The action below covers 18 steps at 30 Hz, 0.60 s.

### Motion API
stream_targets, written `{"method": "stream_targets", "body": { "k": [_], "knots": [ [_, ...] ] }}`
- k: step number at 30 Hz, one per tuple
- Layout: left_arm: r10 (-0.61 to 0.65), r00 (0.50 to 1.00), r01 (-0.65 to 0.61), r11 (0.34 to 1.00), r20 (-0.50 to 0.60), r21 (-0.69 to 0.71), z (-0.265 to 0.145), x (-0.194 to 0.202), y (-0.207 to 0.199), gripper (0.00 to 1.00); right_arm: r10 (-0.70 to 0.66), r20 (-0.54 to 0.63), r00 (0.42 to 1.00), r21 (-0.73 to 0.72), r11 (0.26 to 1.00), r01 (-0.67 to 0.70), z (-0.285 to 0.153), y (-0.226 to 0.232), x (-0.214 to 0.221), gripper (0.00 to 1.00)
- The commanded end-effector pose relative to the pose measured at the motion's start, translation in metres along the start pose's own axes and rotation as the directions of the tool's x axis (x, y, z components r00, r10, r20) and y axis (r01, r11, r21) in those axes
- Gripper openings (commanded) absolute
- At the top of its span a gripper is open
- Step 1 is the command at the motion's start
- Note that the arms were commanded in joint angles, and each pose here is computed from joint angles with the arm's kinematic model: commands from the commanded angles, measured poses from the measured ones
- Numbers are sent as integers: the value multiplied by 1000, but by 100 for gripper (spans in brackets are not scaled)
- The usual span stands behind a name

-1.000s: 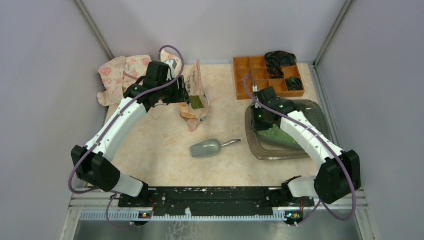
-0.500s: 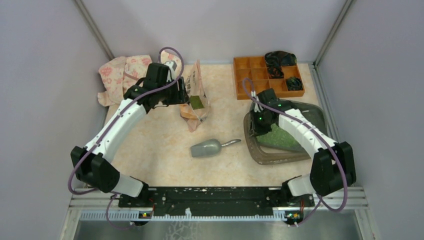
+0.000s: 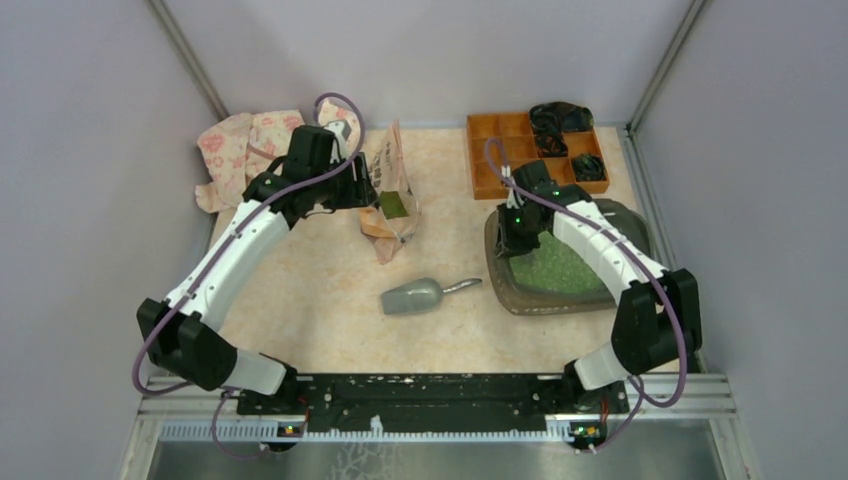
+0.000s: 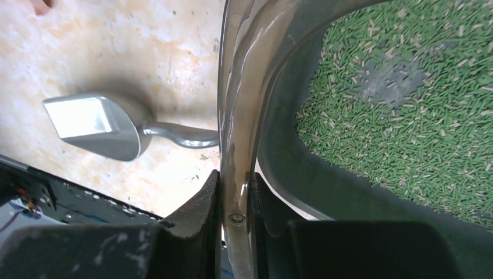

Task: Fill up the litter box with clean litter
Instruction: Adjust the litter box at the center of the board.

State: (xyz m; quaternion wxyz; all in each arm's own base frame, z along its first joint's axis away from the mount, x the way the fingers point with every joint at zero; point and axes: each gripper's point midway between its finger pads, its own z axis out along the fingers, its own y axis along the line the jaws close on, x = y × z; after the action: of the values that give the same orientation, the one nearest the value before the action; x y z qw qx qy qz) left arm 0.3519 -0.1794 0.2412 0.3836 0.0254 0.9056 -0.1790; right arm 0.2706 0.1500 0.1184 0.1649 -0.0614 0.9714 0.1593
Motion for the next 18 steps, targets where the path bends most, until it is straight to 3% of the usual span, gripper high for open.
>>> {"method": "stream_targets", "body": {
  "k": [1, 18],
  "knots": [
    [-6, 999, 6, 1000, 42, 15, -11, -9, -2, 64, 46, 92, 995, -23, 999, -44, -18, 10, -37, 0],
    [-14, 999, 11, 999, 48, 52, -16, -8, -8, 64, 304, 164, 938, 21, 950, -312, 6, -16, -71, 0]
  ]
}}
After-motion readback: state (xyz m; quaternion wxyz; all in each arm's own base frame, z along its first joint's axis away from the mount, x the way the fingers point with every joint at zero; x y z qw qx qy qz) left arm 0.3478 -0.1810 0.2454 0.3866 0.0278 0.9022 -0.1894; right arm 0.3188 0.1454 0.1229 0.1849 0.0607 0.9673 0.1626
